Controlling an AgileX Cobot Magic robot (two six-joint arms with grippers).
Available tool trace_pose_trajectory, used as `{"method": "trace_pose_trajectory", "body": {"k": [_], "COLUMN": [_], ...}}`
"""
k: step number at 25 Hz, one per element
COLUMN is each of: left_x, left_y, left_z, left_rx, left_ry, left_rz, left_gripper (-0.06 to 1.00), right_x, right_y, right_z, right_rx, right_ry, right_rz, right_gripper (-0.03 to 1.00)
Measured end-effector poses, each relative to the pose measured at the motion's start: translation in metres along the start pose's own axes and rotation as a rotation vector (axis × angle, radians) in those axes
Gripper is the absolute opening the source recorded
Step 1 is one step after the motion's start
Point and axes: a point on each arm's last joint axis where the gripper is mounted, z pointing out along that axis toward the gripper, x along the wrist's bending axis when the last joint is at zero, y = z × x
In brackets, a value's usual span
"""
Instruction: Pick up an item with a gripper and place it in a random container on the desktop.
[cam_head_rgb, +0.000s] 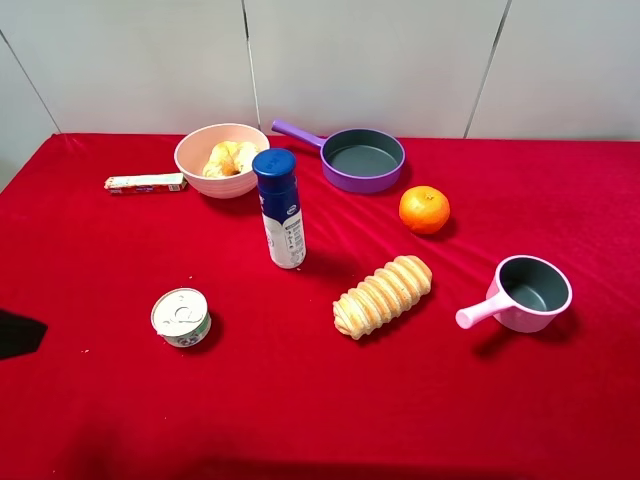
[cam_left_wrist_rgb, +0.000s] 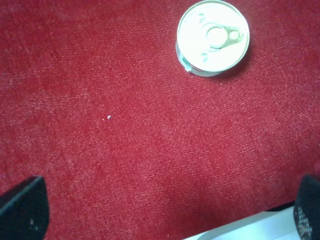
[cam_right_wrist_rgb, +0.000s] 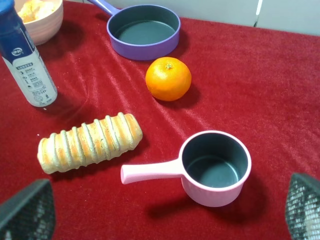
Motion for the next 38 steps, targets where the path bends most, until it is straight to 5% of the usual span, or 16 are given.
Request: {"method": "trace_pose_trajectory", "body": {"k": [18, 33, 38], "left_x": [0.002, 0.011, 0.01], "left_y": [-0.016, -0.016, -0.023], "left_z": [0.0, -0.001, -0.012], "left_rx": [0.17, 0.153, 0.062], "left_ry": [0.02, 0.066, 0.07], "left_rz": [0.01, -0.096, -0.091], "left_gripper": [0.97, 0.97, 0.97], "right_x": [0.0, 0.0, 0.0], "right_y": [0.0, 0.0, 0.0], "right_z": [0.0, 0.0, 0.0], "right_rx": [0.0, 0.0, 0.0], "right_ry": [0.0, 0.0, 0.0], "right_rz": [0.0, 0.0, 0.0], "right_gripper": [0.69, 0.69, 0.69]}}
